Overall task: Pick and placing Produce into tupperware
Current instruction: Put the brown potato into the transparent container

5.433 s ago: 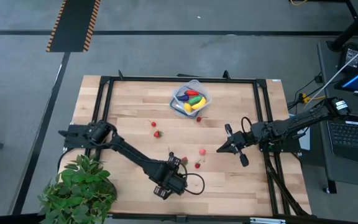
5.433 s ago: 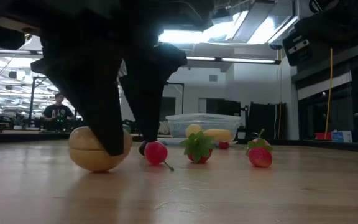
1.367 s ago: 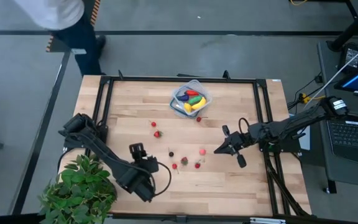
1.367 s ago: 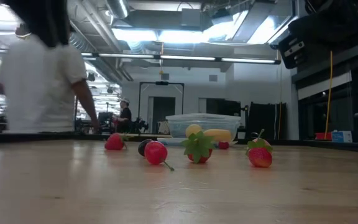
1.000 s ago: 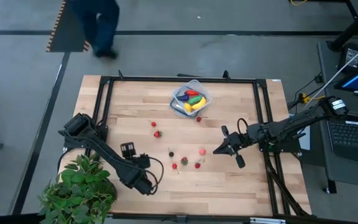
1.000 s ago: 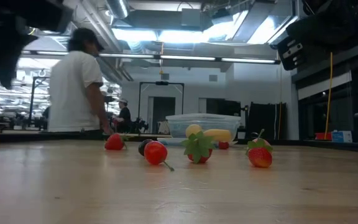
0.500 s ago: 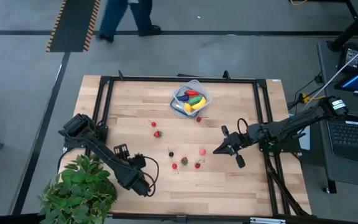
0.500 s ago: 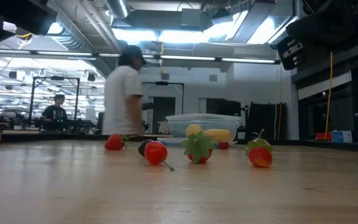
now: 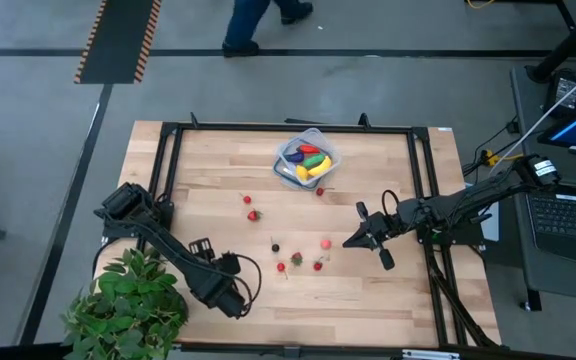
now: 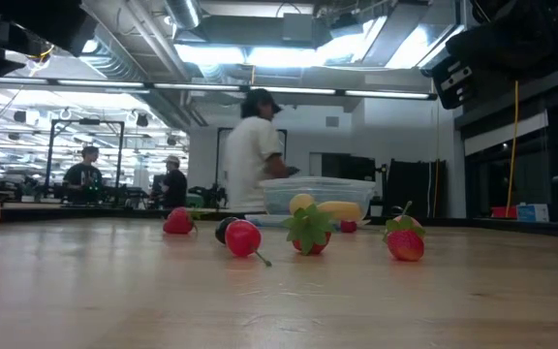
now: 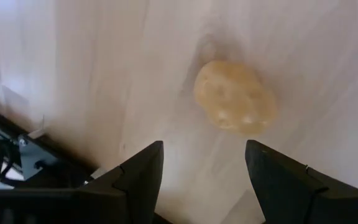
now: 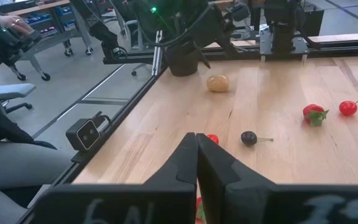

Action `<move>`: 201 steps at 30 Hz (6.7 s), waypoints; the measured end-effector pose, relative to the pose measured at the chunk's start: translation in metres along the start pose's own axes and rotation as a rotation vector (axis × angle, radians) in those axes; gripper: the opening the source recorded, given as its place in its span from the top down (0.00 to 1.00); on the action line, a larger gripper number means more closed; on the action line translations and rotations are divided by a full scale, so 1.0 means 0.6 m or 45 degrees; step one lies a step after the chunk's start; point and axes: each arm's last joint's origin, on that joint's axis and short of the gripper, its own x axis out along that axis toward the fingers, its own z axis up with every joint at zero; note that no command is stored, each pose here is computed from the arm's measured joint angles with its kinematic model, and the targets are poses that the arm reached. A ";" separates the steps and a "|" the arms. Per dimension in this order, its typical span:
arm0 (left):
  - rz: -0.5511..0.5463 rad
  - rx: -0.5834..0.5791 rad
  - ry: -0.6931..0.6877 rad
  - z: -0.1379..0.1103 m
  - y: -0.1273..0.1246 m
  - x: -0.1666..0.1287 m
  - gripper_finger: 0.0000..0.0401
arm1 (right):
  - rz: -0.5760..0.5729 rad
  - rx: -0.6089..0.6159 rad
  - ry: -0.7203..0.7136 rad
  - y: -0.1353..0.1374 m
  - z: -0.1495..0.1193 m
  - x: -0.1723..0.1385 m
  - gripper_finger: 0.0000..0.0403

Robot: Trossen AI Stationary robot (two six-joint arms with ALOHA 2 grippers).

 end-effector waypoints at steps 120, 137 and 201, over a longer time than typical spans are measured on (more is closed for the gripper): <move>-0.180 -0.703 -0.023 0.015 -0.015 -0.028 0.38 | 0.026 0.009 0.029 0.001 -0.003 0.000 0.99; -0.165 -0.674 0.059 0.008 -0.017 0.008 0.38 | 0.026 0.013 0.029 0.001 -0.003 0.000 0.99; -0.245 -0.609 0.025 0.027 -0.005 0.099 0.38 | 0.032 0.033 0.030 0.001 -0.003 0.000 0.99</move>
